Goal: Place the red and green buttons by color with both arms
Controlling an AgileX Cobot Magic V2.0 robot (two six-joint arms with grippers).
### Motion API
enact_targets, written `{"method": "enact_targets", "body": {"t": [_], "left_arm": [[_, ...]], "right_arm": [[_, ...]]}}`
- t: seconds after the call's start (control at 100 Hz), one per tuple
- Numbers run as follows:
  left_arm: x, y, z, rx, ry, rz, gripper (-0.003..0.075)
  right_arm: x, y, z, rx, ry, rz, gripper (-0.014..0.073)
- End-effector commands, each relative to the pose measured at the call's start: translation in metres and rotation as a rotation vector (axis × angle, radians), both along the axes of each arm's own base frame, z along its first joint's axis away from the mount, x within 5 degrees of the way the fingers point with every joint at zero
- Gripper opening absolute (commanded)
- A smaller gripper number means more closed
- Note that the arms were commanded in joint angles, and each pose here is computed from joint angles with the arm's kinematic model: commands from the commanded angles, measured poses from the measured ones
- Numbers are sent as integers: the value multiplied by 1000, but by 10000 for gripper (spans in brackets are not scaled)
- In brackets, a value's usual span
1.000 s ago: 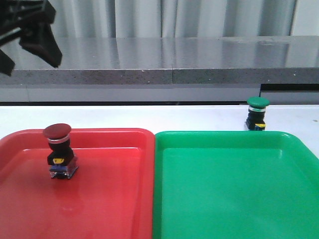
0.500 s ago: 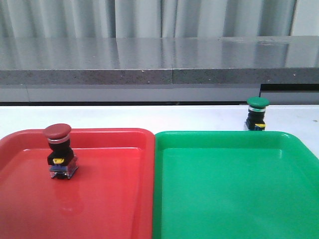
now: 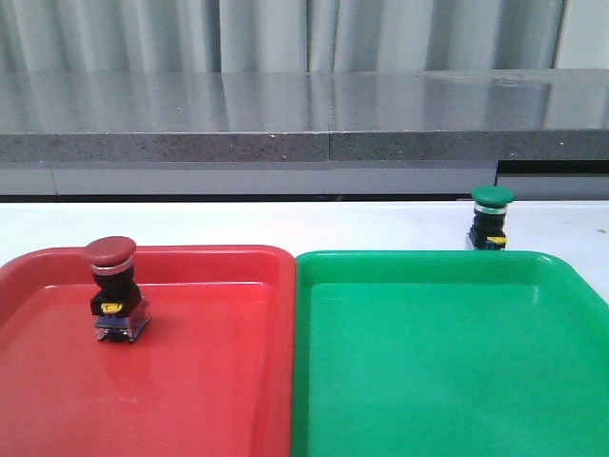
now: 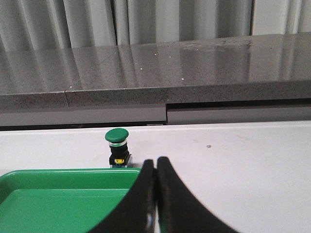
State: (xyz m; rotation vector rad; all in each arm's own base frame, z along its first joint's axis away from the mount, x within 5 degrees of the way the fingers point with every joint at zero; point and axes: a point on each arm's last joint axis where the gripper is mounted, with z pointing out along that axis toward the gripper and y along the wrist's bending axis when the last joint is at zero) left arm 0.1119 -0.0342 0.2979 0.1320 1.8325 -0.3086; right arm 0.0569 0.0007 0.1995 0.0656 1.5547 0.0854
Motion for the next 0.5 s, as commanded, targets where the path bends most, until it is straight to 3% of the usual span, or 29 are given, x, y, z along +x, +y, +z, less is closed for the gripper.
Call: {"method": "enact_targets", "body": {"t": [0.0,0.04,0.49], "left_arm": [[-7,2,14,-45,-124,-5,17],[-10,3,12,-42,-131,-5,-21],[-13,4,10,-29,-130,-4,-19]], "right_arm": [[-3,0,14,-11,-120,0,-66],[-3,0,14,-11,-120,0,-66],[-3,0,14,-11,-120,0,-66]]}}
